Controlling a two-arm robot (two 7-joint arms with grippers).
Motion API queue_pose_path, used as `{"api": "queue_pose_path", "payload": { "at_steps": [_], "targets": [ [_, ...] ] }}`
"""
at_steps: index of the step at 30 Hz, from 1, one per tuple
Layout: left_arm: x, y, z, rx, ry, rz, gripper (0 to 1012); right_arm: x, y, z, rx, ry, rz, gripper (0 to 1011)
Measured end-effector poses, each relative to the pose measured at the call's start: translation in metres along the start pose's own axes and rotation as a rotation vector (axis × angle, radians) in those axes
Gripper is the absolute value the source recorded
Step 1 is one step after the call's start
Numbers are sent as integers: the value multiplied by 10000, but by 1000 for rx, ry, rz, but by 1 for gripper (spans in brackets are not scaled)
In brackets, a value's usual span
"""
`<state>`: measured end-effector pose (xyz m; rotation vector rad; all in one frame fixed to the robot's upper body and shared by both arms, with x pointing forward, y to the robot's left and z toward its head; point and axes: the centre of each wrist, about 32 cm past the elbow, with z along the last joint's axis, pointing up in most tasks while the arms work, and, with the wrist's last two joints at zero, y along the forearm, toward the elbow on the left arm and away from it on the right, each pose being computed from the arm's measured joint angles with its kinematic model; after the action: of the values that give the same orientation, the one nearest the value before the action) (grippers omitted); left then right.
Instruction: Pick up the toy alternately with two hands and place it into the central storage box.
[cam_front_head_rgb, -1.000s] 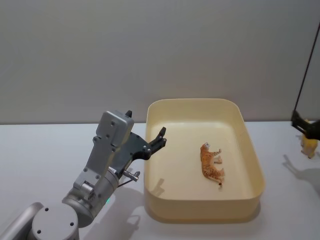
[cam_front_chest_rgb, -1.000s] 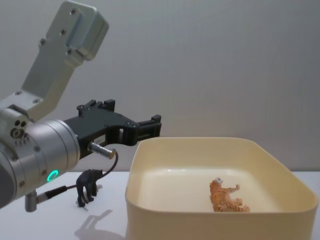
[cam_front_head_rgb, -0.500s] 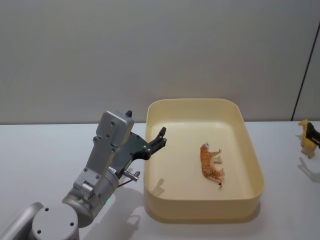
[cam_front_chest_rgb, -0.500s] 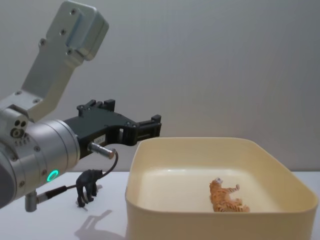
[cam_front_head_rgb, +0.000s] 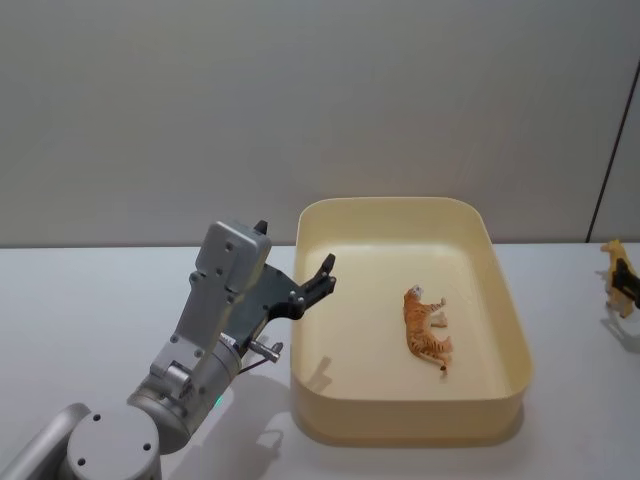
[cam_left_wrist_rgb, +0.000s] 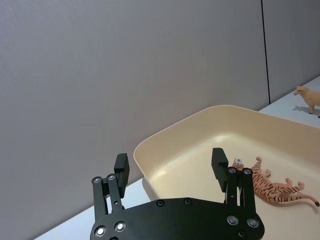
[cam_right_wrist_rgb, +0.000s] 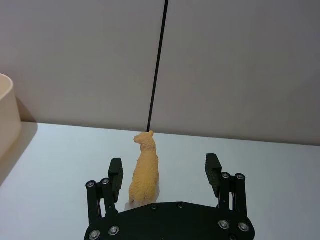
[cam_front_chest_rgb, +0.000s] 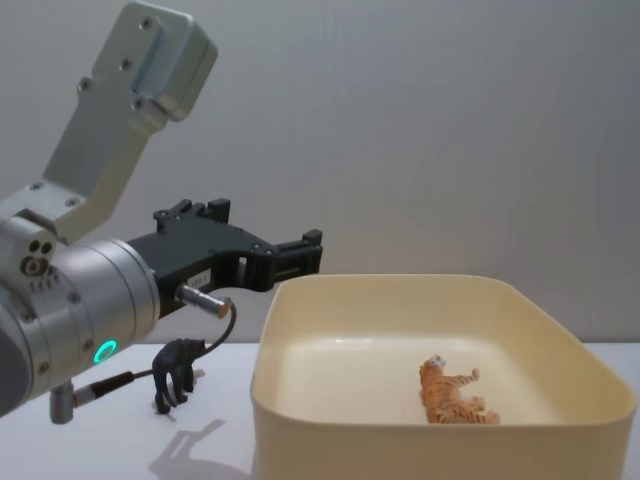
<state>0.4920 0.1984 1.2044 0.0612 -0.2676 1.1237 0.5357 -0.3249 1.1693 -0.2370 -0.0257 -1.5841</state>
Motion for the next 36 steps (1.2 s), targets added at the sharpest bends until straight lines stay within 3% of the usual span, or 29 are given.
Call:
{"api": "queue_pose_path", "payload": {
  "at_steps": [14,18,36],
  "targets": [
    [0,0,0,0,0,0,1001,-167,294,-155,-53,-2,-13,998],
    [0,0,0,0,0,0,1001,-204,343,-180,-61,-4,-10,941],
    [0,0,0,0,0,0,1001,-278,437,-219,-76,-7,-3,413]
  ]
}}
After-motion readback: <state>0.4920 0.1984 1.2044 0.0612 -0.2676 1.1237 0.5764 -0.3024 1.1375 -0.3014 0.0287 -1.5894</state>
